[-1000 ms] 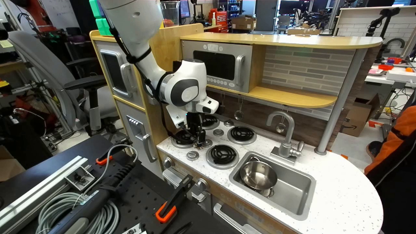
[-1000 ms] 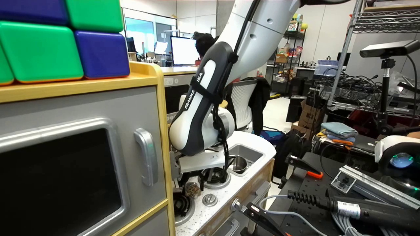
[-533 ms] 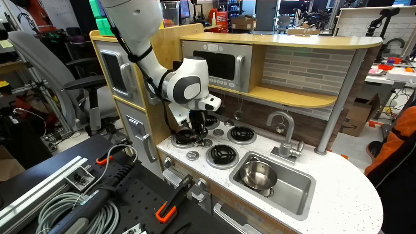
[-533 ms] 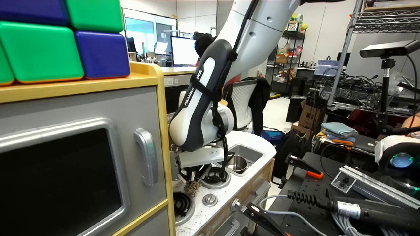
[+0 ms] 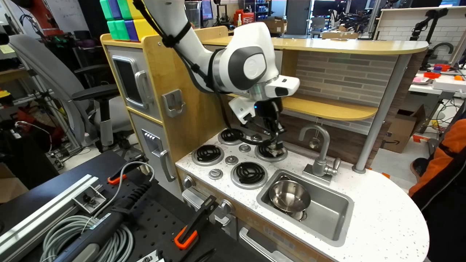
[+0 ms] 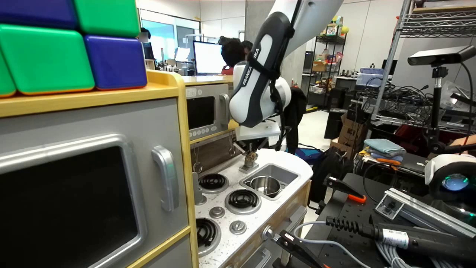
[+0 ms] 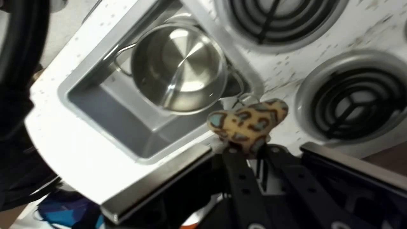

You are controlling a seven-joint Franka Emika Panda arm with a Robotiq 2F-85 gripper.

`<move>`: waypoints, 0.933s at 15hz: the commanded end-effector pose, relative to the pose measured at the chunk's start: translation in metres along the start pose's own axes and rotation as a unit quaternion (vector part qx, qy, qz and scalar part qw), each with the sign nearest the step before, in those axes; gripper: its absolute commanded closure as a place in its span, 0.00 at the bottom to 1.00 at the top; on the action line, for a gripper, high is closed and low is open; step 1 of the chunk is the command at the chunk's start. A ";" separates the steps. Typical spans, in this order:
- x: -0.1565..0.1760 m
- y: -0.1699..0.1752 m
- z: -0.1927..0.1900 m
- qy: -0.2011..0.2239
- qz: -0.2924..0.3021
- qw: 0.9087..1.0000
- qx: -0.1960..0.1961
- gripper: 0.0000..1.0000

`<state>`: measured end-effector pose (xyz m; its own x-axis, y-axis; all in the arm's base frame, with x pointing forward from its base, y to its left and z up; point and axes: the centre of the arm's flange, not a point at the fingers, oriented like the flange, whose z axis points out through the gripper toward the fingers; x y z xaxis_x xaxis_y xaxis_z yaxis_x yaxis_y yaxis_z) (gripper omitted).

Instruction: Place the wire scourer in the pot in the sink

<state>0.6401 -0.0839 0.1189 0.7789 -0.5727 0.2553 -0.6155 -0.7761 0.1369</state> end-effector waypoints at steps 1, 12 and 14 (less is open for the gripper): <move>0.032 0.033 0.009 0.045 0.066 0.995 -0.063 0.97; 0.012 0.026 0.023 0.052 0.143 0.978 -0.143 0.97; 0.008 0.020 0.021 0.047 0.147 0.979 -0.135 0.64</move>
<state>0.6327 -0.1207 0.1005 0.5630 -0.7163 0.4121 -0.8264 -0.4857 0.2848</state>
